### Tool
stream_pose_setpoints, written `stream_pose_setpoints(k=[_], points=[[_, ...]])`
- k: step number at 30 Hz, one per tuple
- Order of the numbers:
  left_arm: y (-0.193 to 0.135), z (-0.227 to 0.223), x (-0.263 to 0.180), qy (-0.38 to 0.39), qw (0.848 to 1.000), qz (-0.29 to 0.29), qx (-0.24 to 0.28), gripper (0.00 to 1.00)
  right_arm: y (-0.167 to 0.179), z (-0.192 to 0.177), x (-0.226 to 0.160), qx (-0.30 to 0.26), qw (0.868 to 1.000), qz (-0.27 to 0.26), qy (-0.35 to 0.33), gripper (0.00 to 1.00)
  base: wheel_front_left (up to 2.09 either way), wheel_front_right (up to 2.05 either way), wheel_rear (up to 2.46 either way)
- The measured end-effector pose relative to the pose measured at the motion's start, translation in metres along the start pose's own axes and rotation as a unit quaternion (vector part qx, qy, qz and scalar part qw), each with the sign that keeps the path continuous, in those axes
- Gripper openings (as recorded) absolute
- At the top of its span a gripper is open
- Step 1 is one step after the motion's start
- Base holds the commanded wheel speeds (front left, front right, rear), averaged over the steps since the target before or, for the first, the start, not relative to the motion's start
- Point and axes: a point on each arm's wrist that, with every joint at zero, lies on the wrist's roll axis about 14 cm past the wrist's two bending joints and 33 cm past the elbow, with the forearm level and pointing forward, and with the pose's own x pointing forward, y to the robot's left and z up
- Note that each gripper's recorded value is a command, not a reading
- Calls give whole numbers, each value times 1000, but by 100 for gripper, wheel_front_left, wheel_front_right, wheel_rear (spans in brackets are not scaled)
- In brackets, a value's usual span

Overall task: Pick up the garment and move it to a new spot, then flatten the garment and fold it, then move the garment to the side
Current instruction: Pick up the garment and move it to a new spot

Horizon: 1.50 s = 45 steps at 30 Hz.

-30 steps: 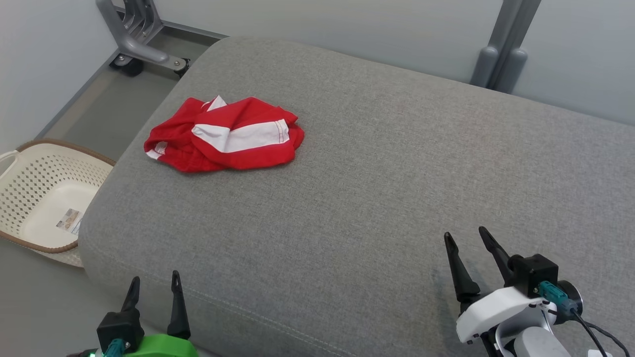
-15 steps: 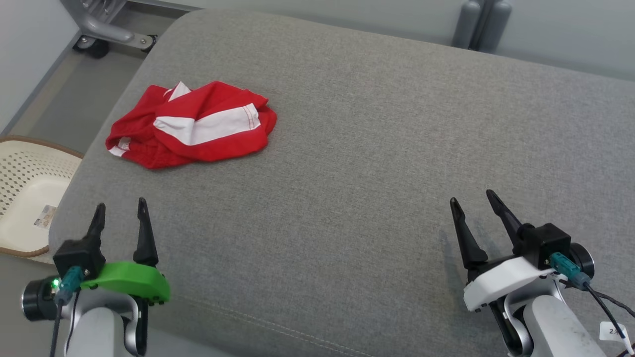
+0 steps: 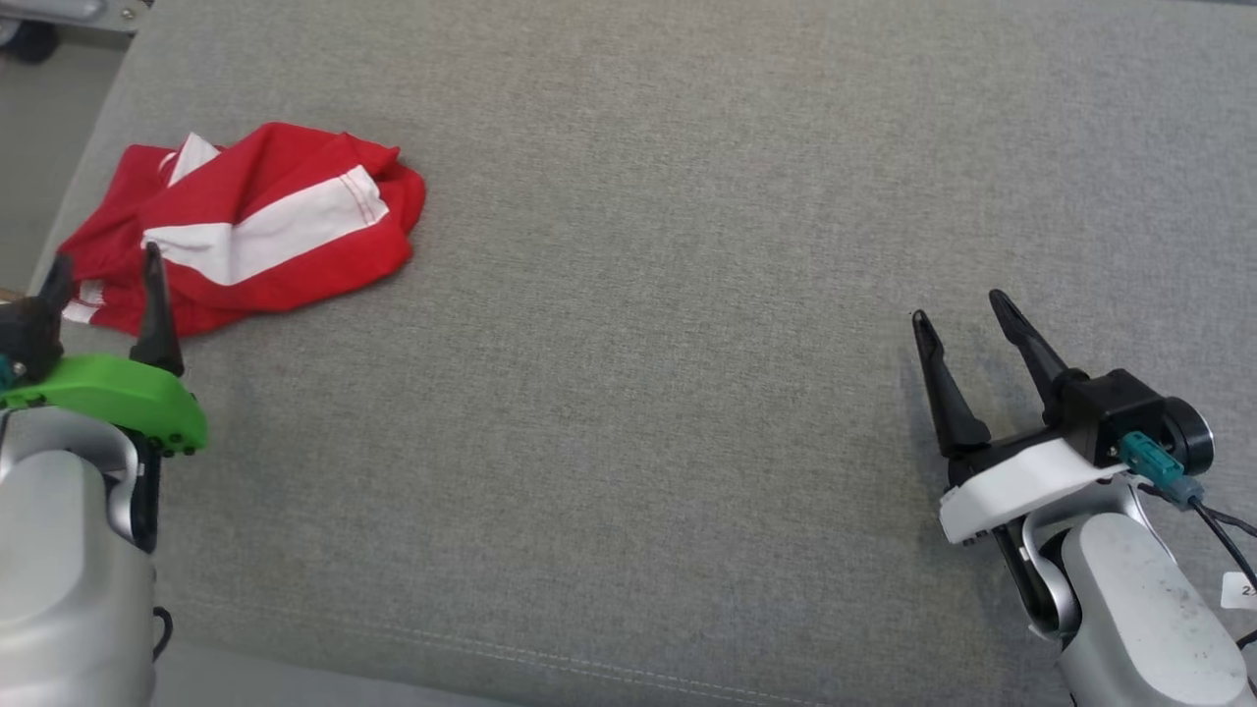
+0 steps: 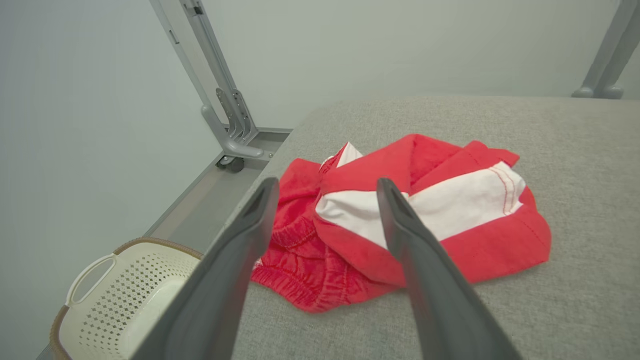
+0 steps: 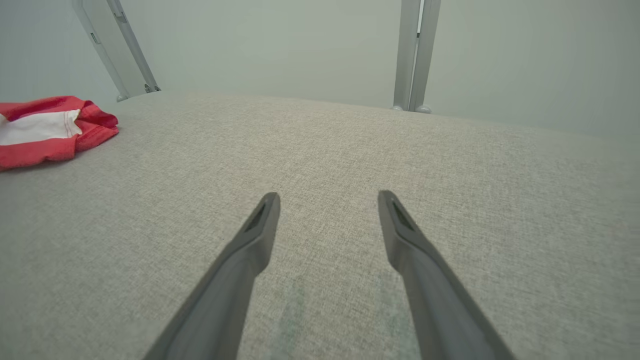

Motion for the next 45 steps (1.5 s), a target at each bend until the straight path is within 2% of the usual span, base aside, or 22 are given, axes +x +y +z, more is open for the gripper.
stream_pose_setpoints(k=[4, 10, 19, 20, 21, 22, 26, 28, 34, 38, 43, 44, 45], points=[[1, -16, 21, 36, 999, 0, -3, 100, -16, -1, 0, -2, 1000, -17, -2, 100, 0, 0, 0], [-22, -42, 46, 82, 996, -25, -4, 100, -47, -7, -9, -11, 999, -53, 3, 100, 0, 0, 0], [-26, -92, 59, 166, 986, 4, -7, 100, -77, -21, -26, -16, 995, -93, 22, 100, 0, 0, 0], [-27, -94, 60, 168, 986, 8, -8, 76, -79, -21, -28, -16, 995, -96, 23, 100, 0, 0, 0], [-29, -95, 62, 169, 986, 9, -7, 4, -80, -22, -29, -15, 995, -99, 24, 100, 0, 0, 0], [-30, -96, 62, 171, 985, 10, -9, 0, -80, -21, -30, -14, 994, -102, 23, 100, 0, 0, 0], [-39, -86, 63, 149, 989, 0, -4, 0, -79, -14, -33, -12, 994, -107, 16, 100, 0, 0, 0], [-49, -70, 67, 123, 992, -20, 3, 0, -77, -9, -34, -10, 994, -110, 10, 100, 0, 0, 0], [-90, -6, 69, 27, 996, -80, -23, 0, -61, 6, -41, 5, 994, -110, -5, 100, 0, 0, 0], [-120, 17, 54, -9, 992, -124, -32, 0, -54, 18, -48, 10, 993, -112, -18, 100, 0, 0, 0], [-184, 34, 23, -35, 977, -204, -52, 0, -52, 29, -65, 16, 991, -129, -29, 100, 0, 0, 0], [-184, 34, 23, -35, 977, -204, -52, 0, -52, 29, -65, 16, 991, -129, -29, 100, 0, 0, 0], [-199, 36, 15, -38, 973, -223, -55, 0, -53, 30, -70, 17, 990, -133, -30, 100, 0, 0, 0]])
